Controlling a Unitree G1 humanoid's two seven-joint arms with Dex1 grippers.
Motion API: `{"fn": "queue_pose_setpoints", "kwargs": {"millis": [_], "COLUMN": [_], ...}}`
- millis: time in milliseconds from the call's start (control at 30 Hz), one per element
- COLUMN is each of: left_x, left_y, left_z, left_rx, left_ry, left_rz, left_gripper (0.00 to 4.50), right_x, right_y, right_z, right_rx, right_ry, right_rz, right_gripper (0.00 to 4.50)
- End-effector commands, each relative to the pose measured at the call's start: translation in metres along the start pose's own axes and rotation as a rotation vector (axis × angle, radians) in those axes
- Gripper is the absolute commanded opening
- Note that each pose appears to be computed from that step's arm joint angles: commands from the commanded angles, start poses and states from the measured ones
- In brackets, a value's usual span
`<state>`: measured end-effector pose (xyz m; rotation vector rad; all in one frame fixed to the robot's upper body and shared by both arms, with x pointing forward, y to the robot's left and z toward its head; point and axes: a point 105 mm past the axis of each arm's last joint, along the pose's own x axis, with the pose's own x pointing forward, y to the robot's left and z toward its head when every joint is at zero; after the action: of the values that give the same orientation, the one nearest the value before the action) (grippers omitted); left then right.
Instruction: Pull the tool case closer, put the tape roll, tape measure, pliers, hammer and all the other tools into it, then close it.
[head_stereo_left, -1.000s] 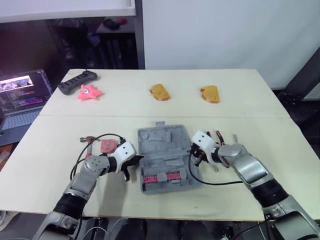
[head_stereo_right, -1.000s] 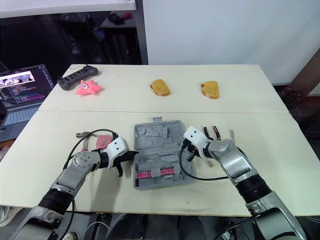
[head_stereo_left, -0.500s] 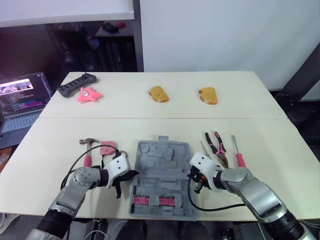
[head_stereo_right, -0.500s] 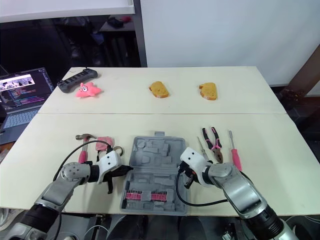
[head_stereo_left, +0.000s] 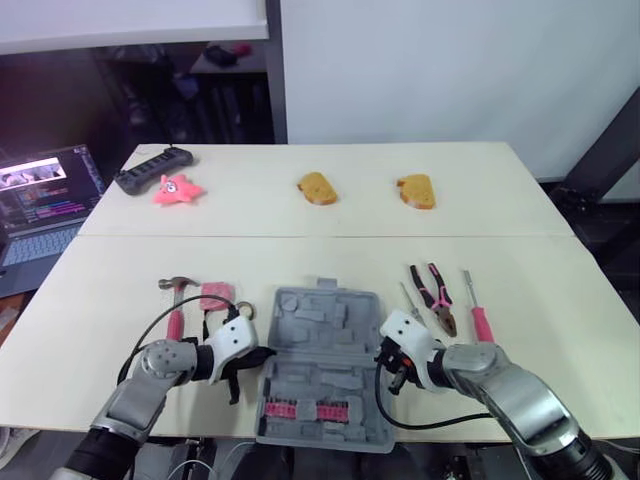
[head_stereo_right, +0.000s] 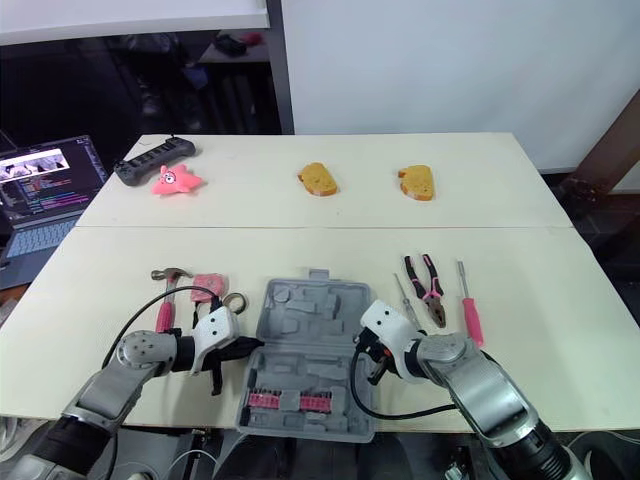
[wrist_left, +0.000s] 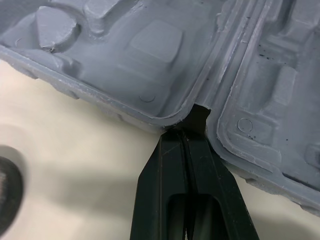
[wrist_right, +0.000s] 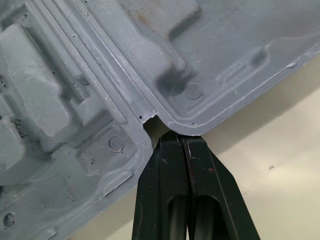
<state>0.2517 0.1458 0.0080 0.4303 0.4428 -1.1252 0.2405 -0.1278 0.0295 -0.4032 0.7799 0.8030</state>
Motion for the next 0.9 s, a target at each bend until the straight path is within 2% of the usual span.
{"fn": "queue_pose_setpoints", "kwargs": {"millis": [33, 600, 900], "left_x": [0.003, 0.006, 0.004], "left_y": [-0.029, -0.038, -0.052], "left_z": [-0.027, -0.064, -0.061], "left_rx": [-0.073, -0.118, -0.071], "left_ry": [0.078, 0.097, 0.07], "left_rz": [-0.104, -0.135, -0.172], "left_gripper": [0.0, 0.0, 0.0], "right_x": [0.001, -0.003, -0.004], "right_y": [0.02, 0.02, 0.008], "right_z": [0.001, -0.015, -0.018], "right_rx": [-0.004, 0.036, 0.044], "right_ry": [-0.005, 0.044, 0.05], "right_rz": [0.078, 0.062, 0.003], "right_gripper": [0.03, 0.03, 0.03]}}
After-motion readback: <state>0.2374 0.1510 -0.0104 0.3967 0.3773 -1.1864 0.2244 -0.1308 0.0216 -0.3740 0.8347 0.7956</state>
